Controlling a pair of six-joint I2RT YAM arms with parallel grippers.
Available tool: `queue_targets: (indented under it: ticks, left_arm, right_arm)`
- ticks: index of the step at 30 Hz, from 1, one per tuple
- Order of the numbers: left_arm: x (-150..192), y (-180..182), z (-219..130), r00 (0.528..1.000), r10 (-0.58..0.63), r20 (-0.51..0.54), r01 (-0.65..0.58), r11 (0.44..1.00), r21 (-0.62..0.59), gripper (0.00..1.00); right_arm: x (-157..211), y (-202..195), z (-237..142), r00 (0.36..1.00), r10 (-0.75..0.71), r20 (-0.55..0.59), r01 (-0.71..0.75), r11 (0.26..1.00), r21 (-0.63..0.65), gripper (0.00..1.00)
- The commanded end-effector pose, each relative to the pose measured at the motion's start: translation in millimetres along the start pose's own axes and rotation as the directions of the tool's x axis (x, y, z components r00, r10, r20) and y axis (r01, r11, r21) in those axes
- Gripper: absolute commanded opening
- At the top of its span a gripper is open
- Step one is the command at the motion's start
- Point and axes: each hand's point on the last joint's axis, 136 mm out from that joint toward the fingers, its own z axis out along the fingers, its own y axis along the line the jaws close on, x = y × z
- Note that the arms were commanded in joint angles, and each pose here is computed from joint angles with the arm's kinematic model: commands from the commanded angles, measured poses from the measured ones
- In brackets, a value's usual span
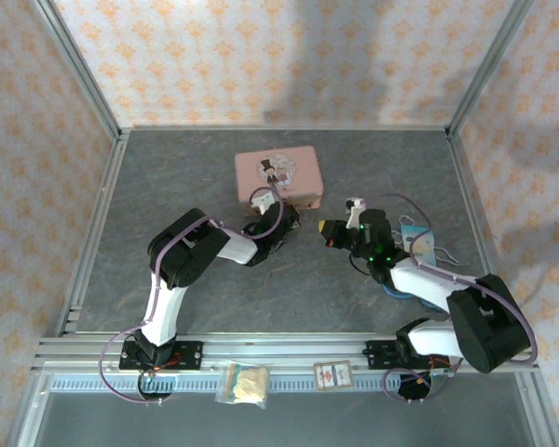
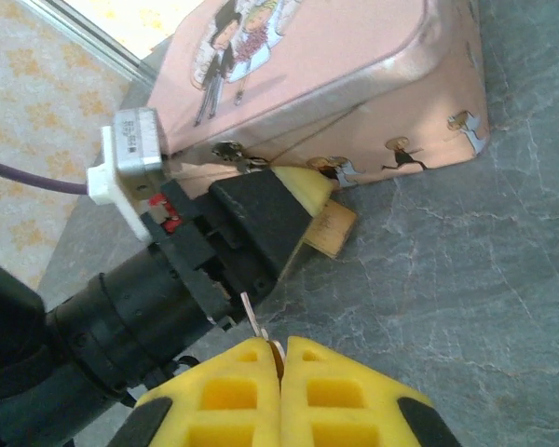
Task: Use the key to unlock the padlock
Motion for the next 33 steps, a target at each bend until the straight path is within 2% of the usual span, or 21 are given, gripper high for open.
queue_targets:
  ticks: [1, 8, 10, 16, 21, 24, 33]
  left_arm:
    - [8, 18, -7, 0.996, -0.054, -0.067, 0.052, 0.998, -0.018, 0.01]
    - [6, 10, -26, 0.991, -0.041, -0.13, 0.049, 0.997, 0.059, 0.0]
    - [8, 7, -31, 0.982, -0.079, -0.169, 0.099, 0.989, 0.112, 0.0]
    - [4, -21, -45, 0.948, -0.199, -0.247, 0.264, 0.926, 0.268, 0.0]
    - [-3, -44, -56, 0.915, -0.267, -0.303, 0.373, 0.848, 0.377, 0.0]
    - [-4, -50, -61, 0.899, -0.287, -0.33, 0.41, 0.814, 0.411, 0.0]
    - [-5, -57, -73, 0.88, -0.302, -0.366, 0.45, 0.775, 0.444, 0.0]
  right_arm:
    - [3, -1, 4, 0.998, 0.061, 0.0, -0.061, 0.997, -0.042, 0.0]
    - [18, -9, 14, 0.989, 0.147, -0.033, -0.149, 0.987, -0.062, 0.0]
    - [21, -7, 16, 0.985, 0.165, -0.047, -0.168, 0.982, -0.086, 0.0]
    - [29, 0, 23, 0.963, 0.254, -0.094, -0.266, 0.951, -0.157, 0.0]
    - [29, 10, 26, 0.938, 0.322, -0.127, -0.343, 0.913, -0.22, 0.0]
    - [29, 12, 28, 0.926, 0.352, -0.135, -0.375, 0.895, -0.241, 0.0]
    - [20, 11, 27, 0.909, 0.399, -0.119, -0.416, 0.862, -0.289, 0.0]
